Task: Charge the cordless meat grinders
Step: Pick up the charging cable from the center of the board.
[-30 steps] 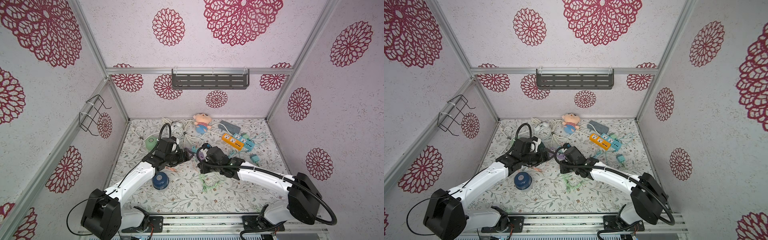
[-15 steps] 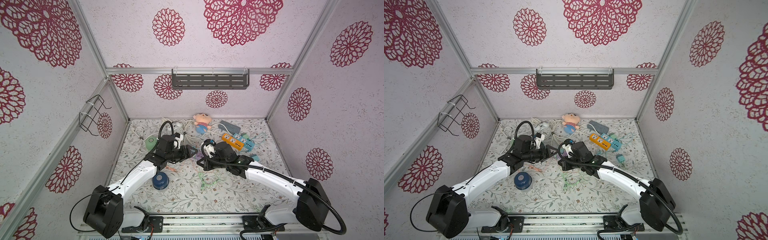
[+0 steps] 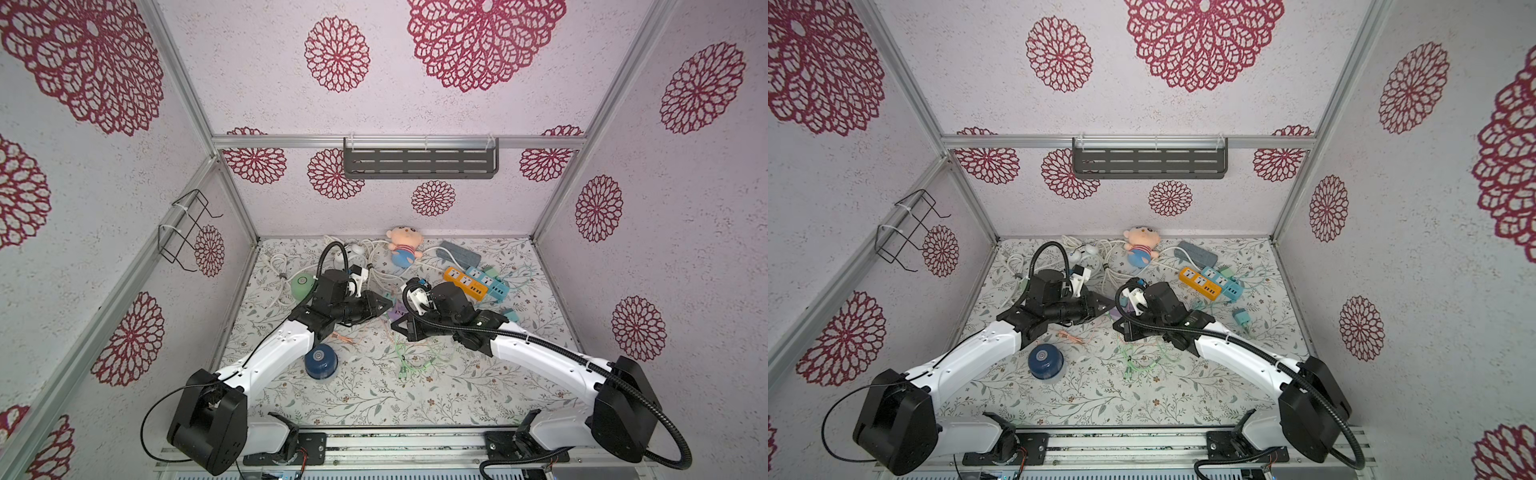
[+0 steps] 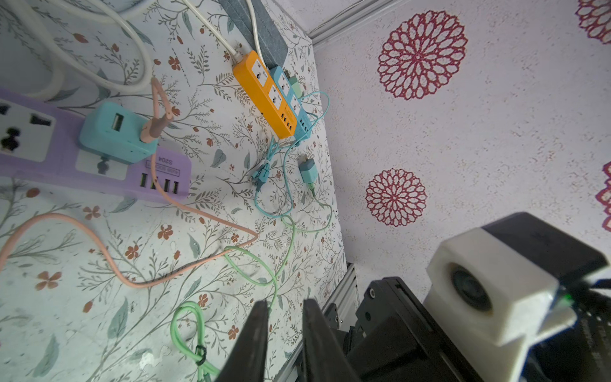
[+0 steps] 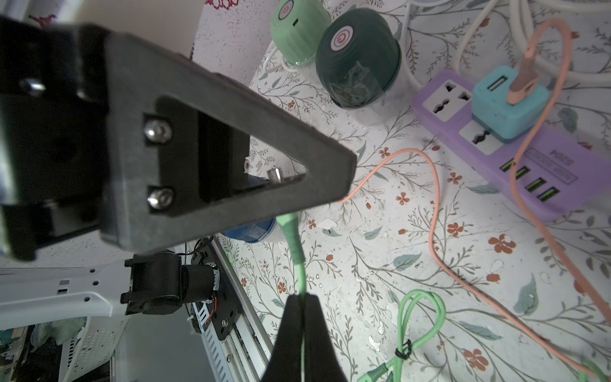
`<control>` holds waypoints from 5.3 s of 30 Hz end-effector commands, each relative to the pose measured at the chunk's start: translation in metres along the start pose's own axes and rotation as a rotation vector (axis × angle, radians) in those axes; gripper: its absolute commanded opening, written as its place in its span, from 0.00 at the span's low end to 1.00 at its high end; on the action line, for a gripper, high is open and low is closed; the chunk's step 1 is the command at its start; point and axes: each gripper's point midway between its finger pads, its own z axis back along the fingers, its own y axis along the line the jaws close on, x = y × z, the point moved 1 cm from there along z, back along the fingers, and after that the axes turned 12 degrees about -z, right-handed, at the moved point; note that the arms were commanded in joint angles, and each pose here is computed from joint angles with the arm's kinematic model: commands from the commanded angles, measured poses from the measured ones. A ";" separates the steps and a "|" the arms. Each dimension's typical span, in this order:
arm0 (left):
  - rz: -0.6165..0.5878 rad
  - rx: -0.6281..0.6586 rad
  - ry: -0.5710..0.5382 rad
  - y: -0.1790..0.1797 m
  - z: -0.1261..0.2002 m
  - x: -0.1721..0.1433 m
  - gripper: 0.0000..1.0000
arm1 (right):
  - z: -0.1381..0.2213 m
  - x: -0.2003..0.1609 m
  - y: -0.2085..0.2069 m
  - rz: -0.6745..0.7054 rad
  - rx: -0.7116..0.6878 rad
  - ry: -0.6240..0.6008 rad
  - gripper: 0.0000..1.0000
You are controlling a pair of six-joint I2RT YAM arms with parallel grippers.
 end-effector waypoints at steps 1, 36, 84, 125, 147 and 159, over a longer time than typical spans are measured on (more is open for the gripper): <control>-0.032 -0.064 -0.013 -0.016 -0.002 0.008 0.09 | 0.005 0.009 0.011 0.029 0.049 -0.023 0.00; -0.302 -0.425 0.065 -0.106 0.020 0.051 0.00 | 0.076 0.035 0.055 0.139 0.473 -0.037 0.14; 0.187 0.047 0.119 0.004 -0.052 0.060 0.24 | 0.002 0.073 -0.041 0.447 -0.525 -0.190 0.00; -0.350 -0.351 0.088 -0.078 0.010 0.060 0.00 | 0.063 0.075 0.027 0.139 0.317 -0.112 0.50; -0.336 -0.337 0.047 -0.087 0.020 0.071 0.29 | 0.060 0.074 0.040 0.125 0.430 -0.076 0.00; 0.185 -0.055 0.116 -0.015 0.035 0.073 0.41 | 0.064 0.107 -0.037 0.470 -0.444 -0.444 0.00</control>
